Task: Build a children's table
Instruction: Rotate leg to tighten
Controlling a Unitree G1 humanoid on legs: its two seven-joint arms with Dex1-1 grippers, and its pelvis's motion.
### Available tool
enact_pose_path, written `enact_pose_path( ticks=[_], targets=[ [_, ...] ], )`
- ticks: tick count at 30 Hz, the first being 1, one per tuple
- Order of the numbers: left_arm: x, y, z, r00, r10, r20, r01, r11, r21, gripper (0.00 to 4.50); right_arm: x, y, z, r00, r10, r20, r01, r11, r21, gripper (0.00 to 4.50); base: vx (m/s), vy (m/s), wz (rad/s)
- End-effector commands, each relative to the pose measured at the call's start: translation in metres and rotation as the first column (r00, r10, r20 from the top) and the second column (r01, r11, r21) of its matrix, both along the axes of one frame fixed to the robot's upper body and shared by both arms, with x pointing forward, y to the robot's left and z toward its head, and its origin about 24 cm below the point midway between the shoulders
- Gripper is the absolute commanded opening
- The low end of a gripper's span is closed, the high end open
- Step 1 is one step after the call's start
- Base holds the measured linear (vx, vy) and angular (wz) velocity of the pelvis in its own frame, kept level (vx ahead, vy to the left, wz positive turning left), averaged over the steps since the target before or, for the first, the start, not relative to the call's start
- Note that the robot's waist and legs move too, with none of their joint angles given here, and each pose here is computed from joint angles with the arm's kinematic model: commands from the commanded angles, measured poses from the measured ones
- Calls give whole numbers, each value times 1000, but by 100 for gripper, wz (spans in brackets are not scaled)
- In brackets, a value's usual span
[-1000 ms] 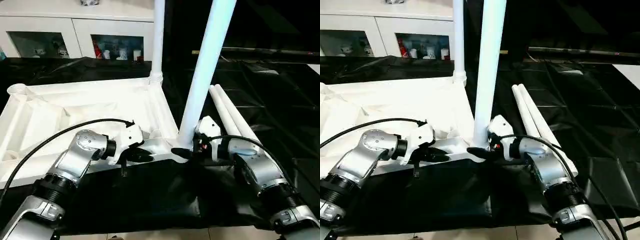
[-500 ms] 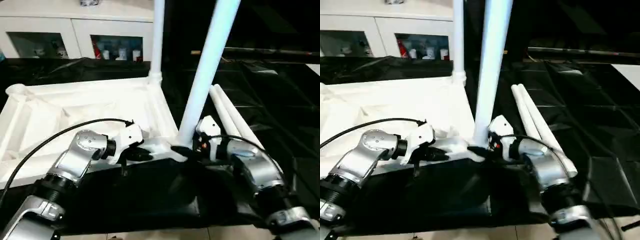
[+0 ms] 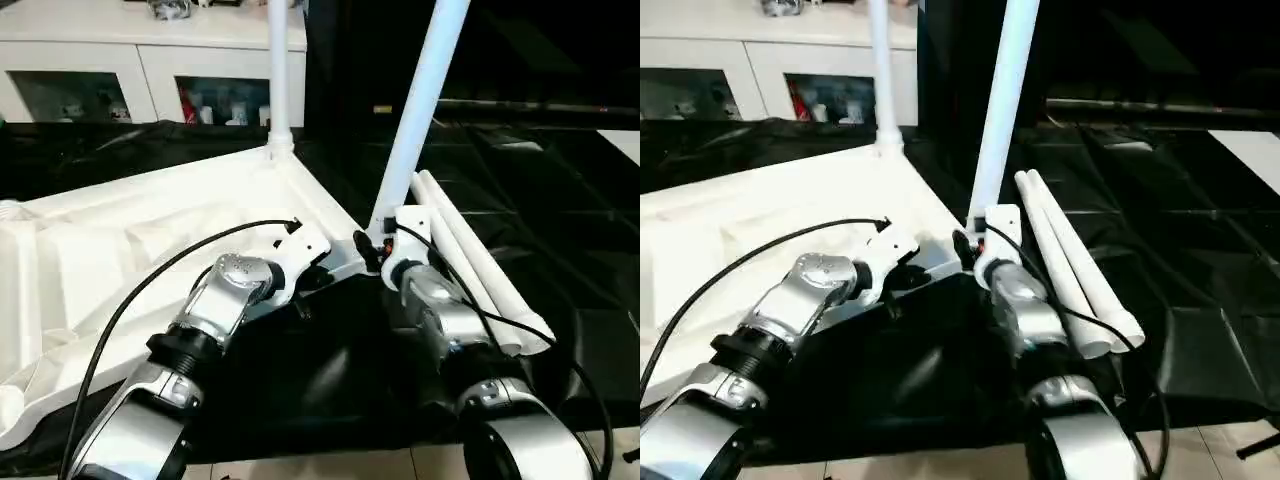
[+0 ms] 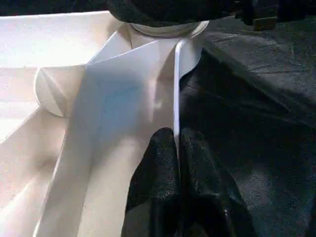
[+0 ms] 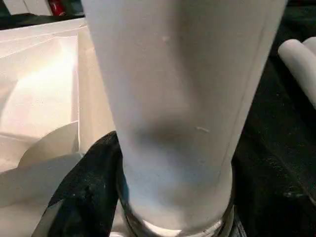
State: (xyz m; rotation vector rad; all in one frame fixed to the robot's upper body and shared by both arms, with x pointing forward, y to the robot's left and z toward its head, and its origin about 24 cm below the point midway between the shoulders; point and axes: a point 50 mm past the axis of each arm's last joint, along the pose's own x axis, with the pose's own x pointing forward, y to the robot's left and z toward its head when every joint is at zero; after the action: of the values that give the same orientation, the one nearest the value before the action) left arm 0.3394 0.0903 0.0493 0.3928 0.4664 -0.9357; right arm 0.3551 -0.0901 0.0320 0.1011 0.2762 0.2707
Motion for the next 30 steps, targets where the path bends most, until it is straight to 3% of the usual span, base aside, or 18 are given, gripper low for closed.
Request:
enact_pose_path(
  ticks=[1,4,7,15,16,17,18,19,25,30],
  targets=[
    [0,-7,2,1000,-11,24,12,1000,-20,0,-7,15,-13,996,38,-82,-32,997,76,326,0,0,0],
    [0,2,2,1000,-18,26,19,1000,-16,0,-3,14,-5,997,71,-43,-67,994,90,345,0,0,0],
    [-1,17,1,1000,-19,24,19,1000,4,0,-1,11,5,977,210,35,-210,978,-15,382,0,0,0],
    [-8,34,4,993,-119,21,119,993,-8,0,-10,-12,24,853,514,94,-508,858,-77,382,0,0,0],
    [-10,37,4,990,-142,16,143,990,-5,0,-14,-18,25,821,565,85,-557,824,-101,382,0,0,0],
    [-15,39,7,977,-211,15,211,977,-24,0,-21,-30,27,762,645,53,-633,760,-146,382,0,0,0],
    [-16,39,7,977,-215,13,215,976,-26,0,-21,-31,27,760,648,51,-636,757,-149,382,0,0,0],
    [-23,39,9,959,-285,-6,284,958,-48,0,-23,-38,28,730,683,25,-670,722,-175,382,0,0,0],
    [-37,41,14,919,-393,-45,389,919,-71,0,-31,-43,28,665,746,-25,-737,651,-181,382,0,0,0],
    [-39,44,16,915,-401,-47,398,915,-69,0,-34,-42,26,644,764,-46,-758,628,-180,382,0,0,0]
  ],
)
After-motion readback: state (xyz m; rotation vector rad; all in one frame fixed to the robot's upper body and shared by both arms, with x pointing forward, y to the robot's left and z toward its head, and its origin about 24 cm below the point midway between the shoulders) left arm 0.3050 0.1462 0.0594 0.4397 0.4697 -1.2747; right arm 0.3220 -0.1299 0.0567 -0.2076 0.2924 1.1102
